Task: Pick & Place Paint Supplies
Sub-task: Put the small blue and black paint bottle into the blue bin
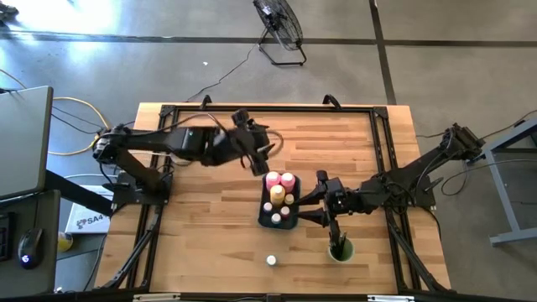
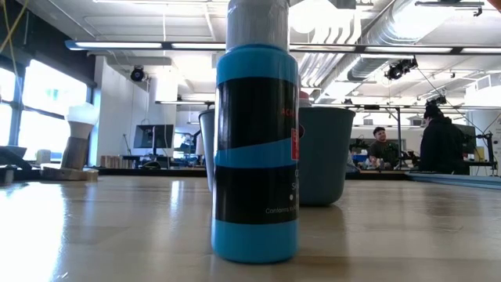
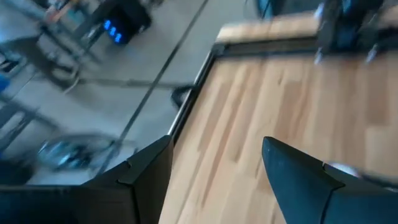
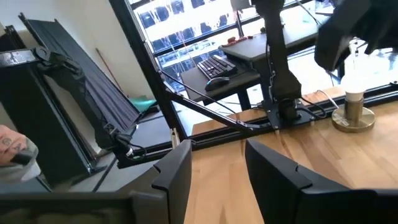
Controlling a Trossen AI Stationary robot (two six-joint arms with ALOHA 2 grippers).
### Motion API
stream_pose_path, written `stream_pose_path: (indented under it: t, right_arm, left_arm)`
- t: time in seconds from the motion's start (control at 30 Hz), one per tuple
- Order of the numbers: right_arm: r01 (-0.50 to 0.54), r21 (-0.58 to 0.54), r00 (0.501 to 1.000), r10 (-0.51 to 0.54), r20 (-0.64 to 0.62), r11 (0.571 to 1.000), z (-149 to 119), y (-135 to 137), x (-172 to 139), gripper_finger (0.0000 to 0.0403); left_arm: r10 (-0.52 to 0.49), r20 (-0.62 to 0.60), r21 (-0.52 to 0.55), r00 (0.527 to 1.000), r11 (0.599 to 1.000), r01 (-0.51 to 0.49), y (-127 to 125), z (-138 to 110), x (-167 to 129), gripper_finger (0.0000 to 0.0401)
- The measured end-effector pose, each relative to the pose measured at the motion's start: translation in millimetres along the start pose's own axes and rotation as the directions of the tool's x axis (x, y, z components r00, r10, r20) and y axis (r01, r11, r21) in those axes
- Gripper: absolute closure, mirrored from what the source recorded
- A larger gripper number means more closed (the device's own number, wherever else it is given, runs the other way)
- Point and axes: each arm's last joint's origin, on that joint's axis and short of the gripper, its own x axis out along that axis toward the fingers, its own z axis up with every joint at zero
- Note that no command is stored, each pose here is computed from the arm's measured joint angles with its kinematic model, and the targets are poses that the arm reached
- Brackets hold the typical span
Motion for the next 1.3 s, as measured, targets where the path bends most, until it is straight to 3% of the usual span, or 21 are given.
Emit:
stream_pose_path:
  t: [0.17, 0.5, 0.8, 0.9, 1.03, 1.2, 1.3]
  right_arm:
    - [0.044, 0.051, 0.999, -0.045, 0.018, 0.998, 0.5, -1.3, 0.0, 0.0259]
    - [0.060, 0.091, 0.995, -0.067, 0.080, 0.994, 8.0, -6.2, 2.0, 0.0259]
    - [-0.040, -0.026, 0.993, 0.042, 0.109, 0.999, 34.7, 0.2, 18.9, 0.0259]
    - [-0.098, -0.108, 0.993, 0.104, 0.057, 0.989, 41.9, 9.9, 30.9, 0.0259]
    - [-0.096, -0.167, 0.990, 0.077, -0.116, 0.981, 41.6, 15.8, 44.4, 0.0259]
    - [-0.061, -0.218, 0.942, -0.017, -0.336, 0.974, 29.8, 15.2, 57.3, 0.0259]
    - [-0.105, -0.208, 0.913, 0.011, -0.408, 0.972, 26.0, 16.3, 65.2, 0.0259]
  left_arm:
    - [-0.071, 0.124, -0.029, 0.990, 0.997, 0.075, 17.3, -8.2, -11.5, 0.0160]
    - [-0.126, 0.270, -0.115, 0.955, 0.980, 0.162, 52.0, -55.8, -68.7, 0.0160]
    - [-0.129, 0.296, -0.245, 0.946, 0.947, 0.206, 78.0, -89.5, -108.3, 0.0160]
    - [-0.135, 0.269, -0.263, 0.954, 0.942, 0.208, 80.6, -96.0, -112.4, 0.0160]
    - [-0.141, 0.239, -0.269, 0.961, 0.941, 0.205, 80.3, -99.6, -112.4, 0.0160]
    - [-0.148, 0.207, -0.255, 0.967, 0.946, 0.200, 79.3, -102.8, -111.5, 0.0160]
    - [-0.148, 0.205, -0.254, 0.967, 0.946, 0.199, 79.3, -103.0, -111.5, 0.0160]
